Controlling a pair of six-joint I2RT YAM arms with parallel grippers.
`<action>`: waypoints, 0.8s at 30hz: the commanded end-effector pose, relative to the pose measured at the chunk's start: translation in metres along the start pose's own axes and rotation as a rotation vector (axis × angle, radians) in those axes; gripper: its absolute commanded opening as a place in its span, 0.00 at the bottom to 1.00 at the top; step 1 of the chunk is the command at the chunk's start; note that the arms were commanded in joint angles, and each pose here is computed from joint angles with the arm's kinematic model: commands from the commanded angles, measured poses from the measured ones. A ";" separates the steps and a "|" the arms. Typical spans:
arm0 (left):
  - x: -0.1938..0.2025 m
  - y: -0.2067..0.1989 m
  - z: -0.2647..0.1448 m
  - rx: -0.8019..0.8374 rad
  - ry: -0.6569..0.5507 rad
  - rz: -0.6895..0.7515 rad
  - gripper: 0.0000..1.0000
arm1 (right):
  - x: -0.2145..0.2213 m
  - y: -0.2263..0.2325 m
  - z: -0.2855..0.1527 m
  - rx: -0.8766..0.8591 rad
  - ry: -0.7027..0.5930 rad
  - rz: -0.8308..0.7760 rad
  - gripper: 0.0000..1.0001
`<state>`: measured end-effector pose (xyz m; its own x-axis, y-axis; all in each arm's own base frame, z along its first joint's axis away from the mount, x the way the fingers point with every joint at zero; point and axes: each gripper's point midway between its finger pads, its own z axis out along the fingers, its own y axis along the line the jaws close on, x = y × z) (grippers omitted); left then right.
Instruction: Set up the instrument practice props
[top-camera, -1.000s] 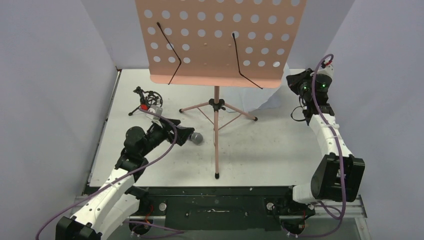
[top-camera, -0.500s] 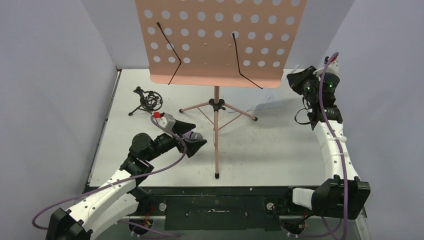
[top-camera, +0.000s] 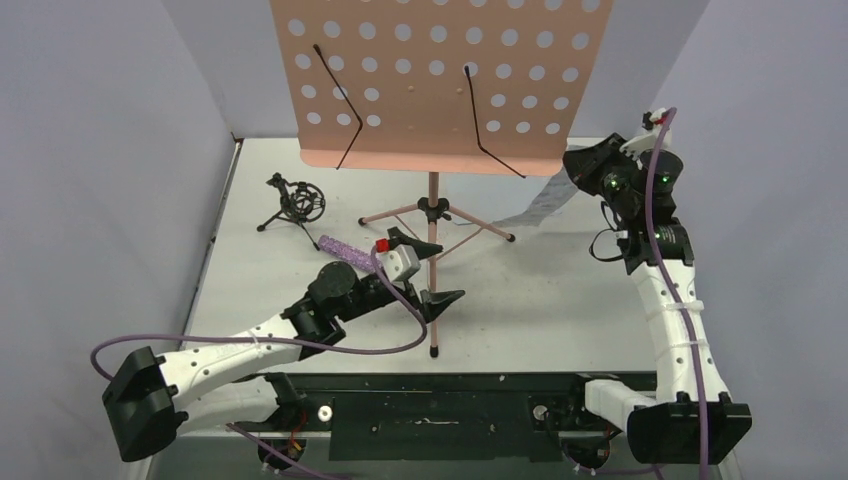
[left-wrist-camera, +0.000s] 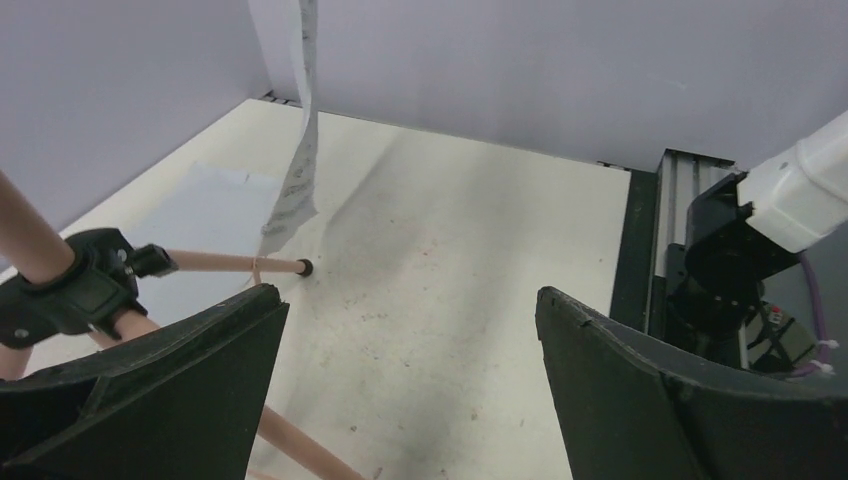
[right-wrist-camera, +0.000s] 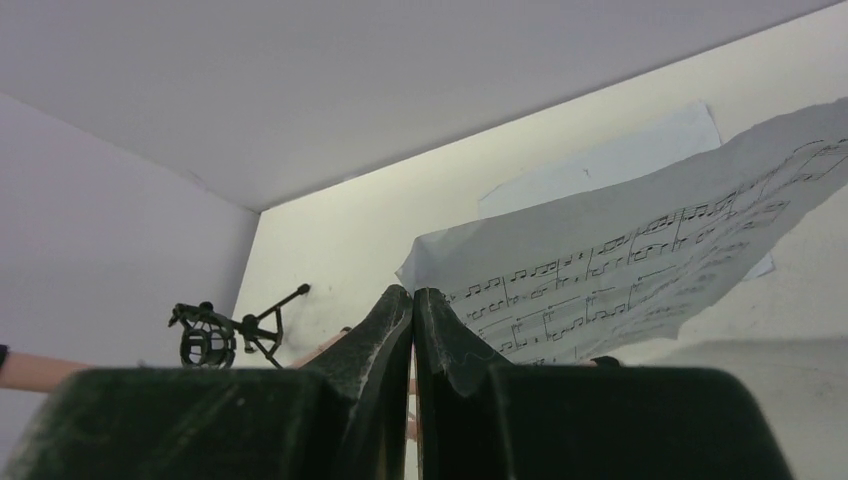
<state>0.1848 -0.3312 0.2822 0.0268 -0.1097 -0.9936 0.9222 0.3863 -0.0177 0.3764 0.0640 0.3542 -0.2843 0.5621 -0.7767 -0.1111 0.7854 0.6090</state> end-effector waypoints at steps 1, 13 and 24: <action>-0.047 0.012 0.028 -0.056 -0.139 0.147 0.96 | -0.032 0.041 -0.031 -0.069 -0.098 -0.061 0.05; -0.073 0.031 0.087 -0.115 -0.217 0.194 0.96 | -0.024 0.078 -0.056 -0.174 -0.118 -0.094 0.07; -0.077 0.038 0.128 -0.142 -0.271 0.151 0.98 | -0.009 0.089 -0.059 -0.227 -0.092 -0.080 0.09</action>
<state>0.2621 -0.4178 0.3302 0.2264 -0.1592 -0.9609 0.8511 0.5121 0.1156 0.3185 0.1091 0.4111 -0.2190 0.5159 -0.8282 -0.3014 0.7715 0.5603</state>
